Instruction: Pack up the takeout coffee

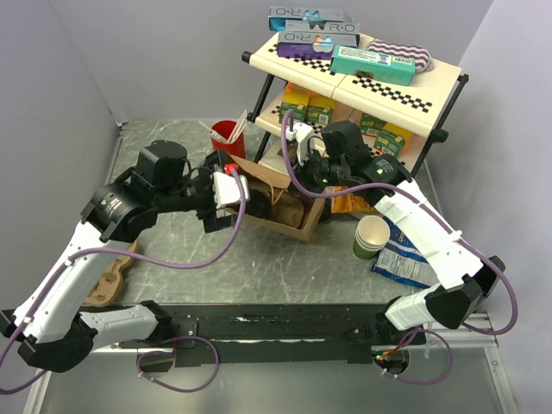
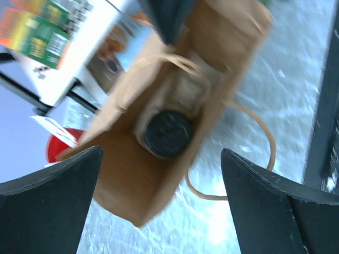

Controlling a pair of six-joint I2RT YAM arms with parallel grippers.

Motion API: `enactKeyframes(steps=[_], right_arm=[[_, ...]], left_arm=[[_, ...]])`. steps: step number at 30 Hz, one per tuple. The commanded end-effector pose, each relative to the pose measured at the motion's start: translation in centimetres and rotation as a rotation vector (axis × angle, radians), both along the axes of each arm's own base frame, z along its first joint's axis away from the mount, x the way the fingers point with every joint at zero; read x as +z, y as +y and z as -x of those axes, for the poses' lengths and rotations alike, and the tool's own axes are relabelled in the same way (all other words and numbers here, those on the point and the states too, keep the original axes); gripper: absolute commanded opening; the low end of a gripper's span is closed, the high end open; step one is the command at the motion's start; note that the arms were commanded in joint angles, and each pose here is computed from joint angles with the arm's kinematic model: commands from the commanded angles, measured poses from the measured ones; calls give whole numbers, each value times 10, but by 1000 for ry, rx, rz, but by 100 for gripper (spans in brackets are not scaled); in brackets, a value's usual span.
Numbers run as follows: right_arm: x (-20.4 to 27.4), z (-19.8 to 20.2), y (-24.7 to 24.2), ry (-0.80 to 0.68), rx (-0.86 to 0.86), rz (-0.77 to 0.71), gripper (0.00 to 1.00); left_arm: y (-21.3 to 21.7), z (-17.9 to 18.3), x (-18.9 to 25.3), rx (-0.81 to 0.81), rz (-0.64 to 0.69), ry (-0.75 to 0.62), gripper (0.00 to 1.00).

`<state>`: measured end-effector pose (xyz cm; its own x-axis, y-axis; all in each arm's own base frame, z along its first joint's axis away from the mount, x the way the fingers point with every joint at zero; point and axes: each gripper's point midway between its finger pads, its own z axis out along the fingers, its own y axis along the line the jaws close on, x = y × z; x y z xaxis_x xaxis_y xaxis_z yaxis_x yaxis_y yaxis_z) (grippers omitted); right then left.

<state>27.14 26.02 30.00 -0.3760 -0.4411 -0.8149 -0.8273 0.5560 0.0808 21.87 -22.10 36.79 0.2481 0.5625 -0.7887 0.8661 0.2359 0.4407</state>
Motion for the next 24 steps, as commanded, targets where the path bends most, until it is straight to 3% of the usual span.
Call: enactKeyframes(steps=[1, 10, 24], right_arm=[[-1, -4, -4, 3, -7, 13, 0], [1, -1, 0, 24, -5, -13, 0], [-1, -3, 0, 31, -4, -7, 0]], left_arm=[[8, 17, -29, -105, -130, 35, 99], [1, -2, -50, -106, -150, -32, 99], [-18, -11, -63, -166, -143, -26, 99]])
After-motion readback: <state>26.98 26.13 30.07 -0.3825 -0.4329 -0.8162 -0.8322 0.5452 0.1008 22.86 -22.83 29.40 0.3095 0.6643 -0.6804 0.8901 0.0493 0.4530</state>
